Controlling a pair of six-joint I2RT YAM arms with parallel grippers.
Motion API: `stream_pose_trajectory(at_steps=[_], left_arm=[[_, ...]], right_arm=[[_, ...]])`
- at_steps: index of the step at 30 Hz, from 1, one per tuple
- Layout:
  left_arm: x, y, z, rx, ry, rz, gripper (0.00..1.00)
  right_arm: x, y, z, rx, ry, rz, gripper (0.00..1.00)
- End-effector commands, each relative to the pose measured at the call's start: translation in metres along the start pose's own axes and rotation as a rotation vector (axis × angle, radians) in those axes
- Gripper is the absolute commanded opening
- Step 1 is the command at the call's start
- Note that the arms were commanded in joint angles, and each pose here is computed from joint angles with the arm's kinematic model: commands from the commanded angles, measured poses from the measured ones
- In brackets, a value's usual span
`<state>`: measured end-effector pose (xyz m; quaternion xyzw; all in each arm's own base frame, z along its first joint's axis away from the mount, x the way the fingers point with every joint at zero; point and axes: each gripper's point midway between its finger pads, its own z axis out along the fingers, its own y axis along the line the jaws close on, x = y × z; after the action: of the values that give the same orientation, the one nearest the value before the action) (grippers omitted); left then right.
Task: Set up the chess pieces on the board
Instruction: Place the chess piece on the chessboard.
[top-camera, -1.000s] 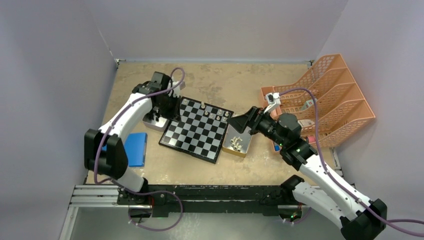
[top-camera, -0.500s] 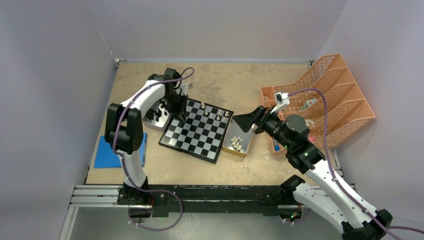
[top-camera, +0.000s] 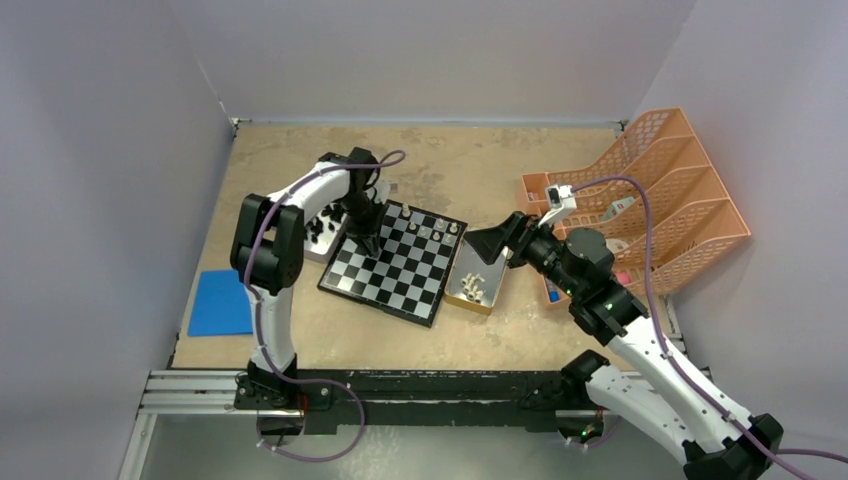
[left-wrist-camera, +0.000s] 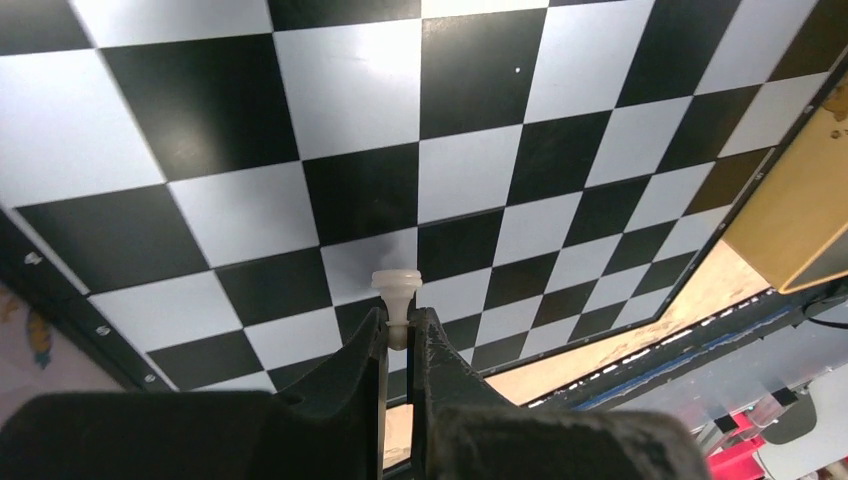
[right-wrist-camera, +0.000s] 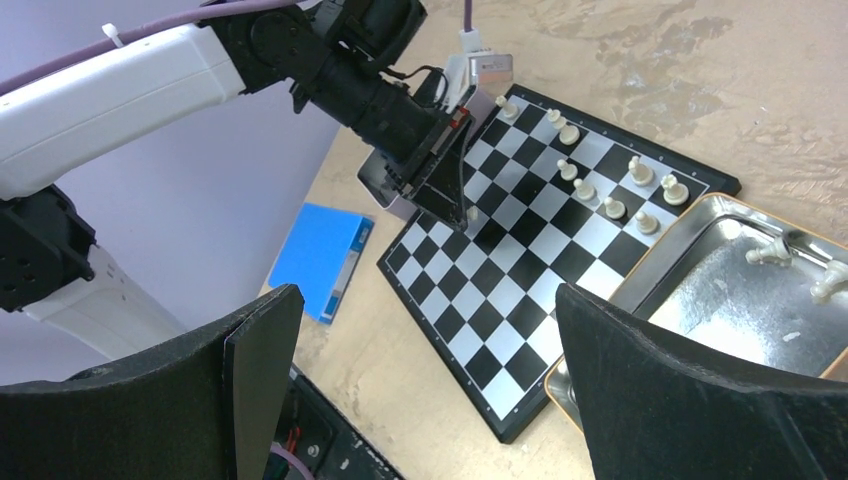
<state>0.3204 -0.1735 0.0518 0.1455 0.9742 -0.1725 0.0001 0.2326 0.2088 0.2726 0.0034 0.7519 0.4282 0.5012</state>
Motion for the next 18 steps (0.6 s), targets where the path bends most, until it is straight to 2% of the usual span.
stream_pose_trajectory(at_steps=[1, 5, 8, 15, 18], left_arm=[[-0.005, 0.002, 0.003, -0.035, 0.008, 0.012, 0.01], [-0.005, 0.005, 0.008, -0.052, 0.015, 0.011, 0.03], [-0.008, 0.002, 0.007, -0.049, 0.003, 0.017, 0.09], [-0.021, -0.005, -0.007, -0.054, -0.079, 0.035, 0.11], [-0.023, -0.006, -0.009, -0.057, -0.088, 0.037, 0.16]], right_arm=[[-0.016, 0.011, -0.001, -0.031, -0.047, -0.025, 0.99], [-0.017, 0.011, -0.002, -0.031, -0.056, -0.024, 0.99], [-0.019, 0.012, -0.003, -0.029, -0.060, -0.028, 0.99], [-0.015, 0.007, -0.001, -0.016, -0.053, -0.032, 0.99], [-0.014, 0.007, 0.001, -0.020, -0.043, -0.030, 0.99]])
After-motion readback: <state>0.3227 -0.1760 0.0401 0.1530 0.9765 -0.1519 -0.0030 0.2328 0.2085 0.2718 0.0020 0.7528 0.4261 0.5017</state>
